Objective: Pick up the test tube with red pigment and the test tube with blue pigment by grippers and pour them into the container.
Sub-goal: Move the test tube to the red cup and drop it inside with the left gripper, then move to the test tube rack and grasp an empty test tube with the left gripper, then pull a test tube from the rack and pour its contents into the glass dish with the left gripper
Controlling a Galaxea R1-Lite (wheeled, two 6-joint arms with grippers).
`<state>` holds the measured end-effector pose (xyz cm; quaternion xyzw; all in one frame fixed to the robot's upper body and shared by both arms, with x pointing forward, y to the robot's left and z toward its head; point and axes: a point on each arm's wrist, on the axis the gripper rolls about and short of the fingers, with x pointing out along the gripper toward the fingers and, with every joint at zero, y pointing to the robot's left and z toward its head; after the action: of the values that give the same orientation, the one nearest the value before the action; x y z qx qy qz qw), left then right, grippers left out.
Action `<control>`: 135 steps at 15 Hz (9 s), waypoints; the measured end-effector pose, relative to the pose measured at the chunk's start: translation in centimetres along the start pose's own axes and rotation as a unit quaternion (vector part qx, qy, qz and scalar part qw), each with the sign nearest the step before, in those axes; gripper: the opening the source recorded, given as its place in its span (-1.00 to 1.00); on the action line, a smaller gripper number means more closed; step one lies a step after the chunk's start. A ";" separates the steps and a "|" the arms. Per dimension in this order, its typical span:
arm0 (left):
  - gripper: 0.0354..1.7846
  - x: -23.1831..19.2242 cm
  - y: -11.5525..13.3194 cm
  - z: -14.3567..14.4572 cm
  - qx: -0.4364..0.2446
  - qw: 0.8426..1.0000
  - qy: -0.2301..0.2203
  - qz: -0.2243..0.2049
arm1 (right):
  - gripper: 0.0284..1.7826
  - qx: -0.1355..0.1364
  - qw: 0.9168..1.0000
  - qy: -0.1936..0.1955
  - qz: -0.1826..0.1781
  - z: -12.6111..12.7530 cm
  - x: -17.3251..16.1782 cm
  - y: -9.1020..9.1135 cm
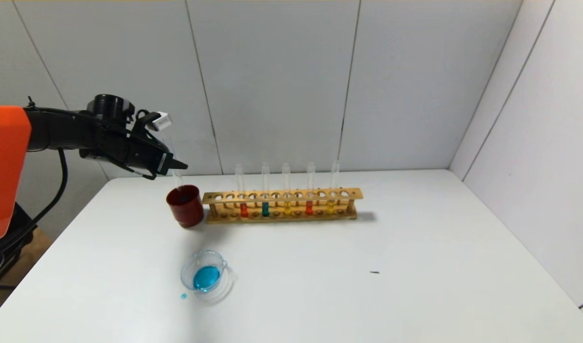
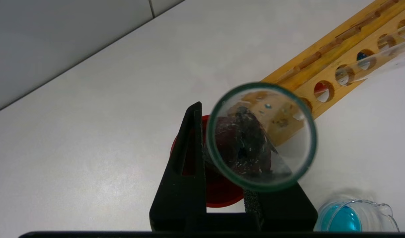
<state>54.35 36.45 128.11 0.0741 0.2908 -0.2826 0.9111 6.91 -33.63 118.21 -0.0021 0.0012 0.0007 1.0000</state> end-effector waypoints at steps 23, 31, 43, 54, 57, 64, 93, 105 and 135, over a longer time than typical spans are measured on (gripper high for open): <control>0.96 -1.9 -1.2 0.9 0.003 1.000 -0.004 0.004 | 0.96 0.000 1.000 0.000 0.000 0.0 0.0 0.0; 0.96 -14.0 -9.4 -0.1 -0.061 0.997 0.047 0.028 | 0.96 0.000 1.000 0.000 0.000 0.0 0.0 0.0; 0.96 -21.1 -17.5 -6.4 -0.047 0.992 -0.064 0.102 | 0.96 0.000 1.000 0.000 0.000 0.0 0.0 0.0; 0.96 -21.1 -17.9 -7.2 -0.035 0.992 -0.061 0.106 | 0.96 0.000 1.000 0.000 0.000 0.0 0.0 0.0; 0.96 -20.4 -17.5 -7.0 -0.029 0.991 -0.063 0.112 | 0.96 0.000 1.000 0.000 0.000 0.0 0.0 0.0; 0.96 -19.6 -17.2 -7.8 -0.053 0.979 -0.032 0.194 | 0.96 0.000 1.000 0.000 0.000 0.0 0.0 0.0; 0.96 2.6 -13.5 -1.3 -0.083 0.987 -0.111 0.083 | 0.96 0.000 1.000 0.000 0.000 0.0 0.0 0.0; 0.96 4.4 -14.6 -1.0 -0.074 0.989 -0.108 0.065 | 0.96 0.000 1.000 0.000 0.000 0.0 0.0 0.0; -0.67 8.3 -15.3 -1.3 -0.062 0.992 -0.094 0.050 | 0.96 0.000 1.000 0.000 0.000 0.0 0.0 0.0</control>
<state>50.68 20.23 122.73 0.0047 0.2166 -0.2236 0.9503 6.91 -33.63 118.21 -0.0021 0.0012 0.0007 1.0000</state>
